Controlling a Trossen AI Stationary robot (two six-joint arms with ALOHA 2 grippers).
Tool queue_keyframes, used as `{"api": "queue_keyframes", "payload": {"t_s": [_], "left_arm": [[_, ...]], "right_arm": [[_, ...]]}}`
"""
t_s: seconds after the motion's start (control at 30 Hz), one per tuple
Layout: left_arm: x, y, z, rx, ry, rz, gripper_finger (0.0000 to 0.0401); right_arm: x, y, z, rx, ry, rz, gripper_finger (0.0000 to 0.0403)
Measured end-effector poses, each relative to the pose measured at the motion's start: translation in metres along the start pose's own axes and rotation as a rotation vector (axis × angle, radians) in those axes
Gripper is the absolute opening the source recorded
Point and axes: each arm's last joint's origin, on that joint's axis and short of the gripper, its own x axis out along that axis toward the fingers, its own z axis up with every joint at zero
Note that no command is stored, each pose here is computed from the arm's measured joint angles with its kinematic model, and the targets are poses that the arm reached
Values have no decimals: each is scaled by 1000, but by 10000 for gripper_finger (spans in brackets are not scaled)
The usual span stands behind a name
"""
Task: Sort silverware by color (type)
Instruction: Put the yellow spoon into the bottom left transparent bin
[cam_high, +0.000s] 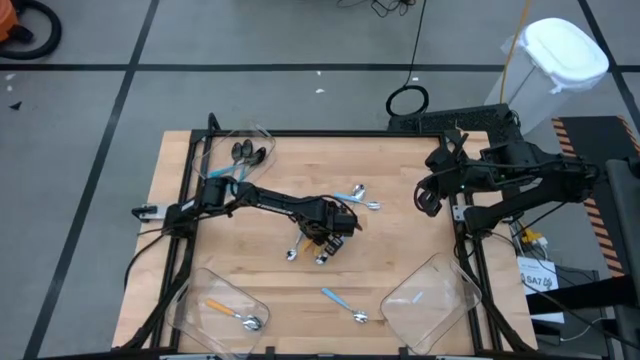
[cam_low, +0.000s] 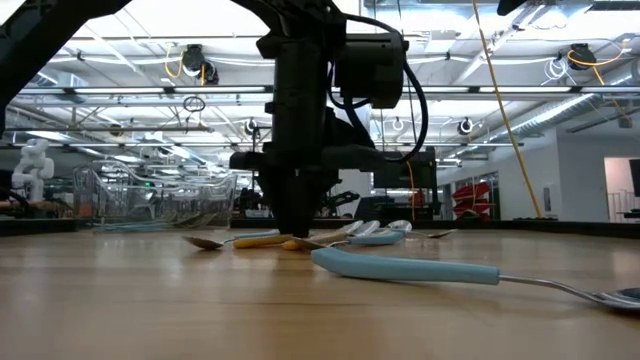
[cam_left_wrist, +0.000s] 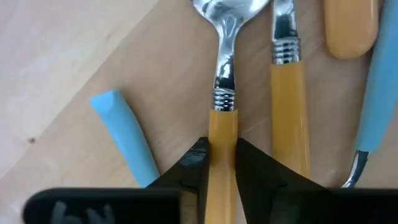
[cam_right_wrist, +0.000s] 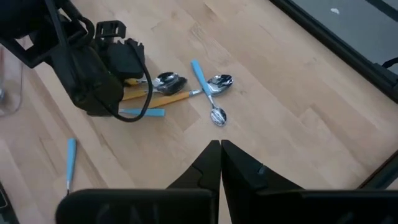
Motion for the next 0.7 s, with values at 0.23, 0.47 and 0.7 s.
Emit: {"api": "queue_keyframes", "payload": {"t_s": [0.23,0.47,0.7], "left_arm": [[0,-1,0,19,-24,12,40],[0,-1,1,19,-51,25,40],[-5,-1,-2,63,-56,35,37]], "right_arm": [[0,0,0,24,1,1,9],[0,1,1,79,-8,10,9],[1,6,6,116,-49,54,9]]}}
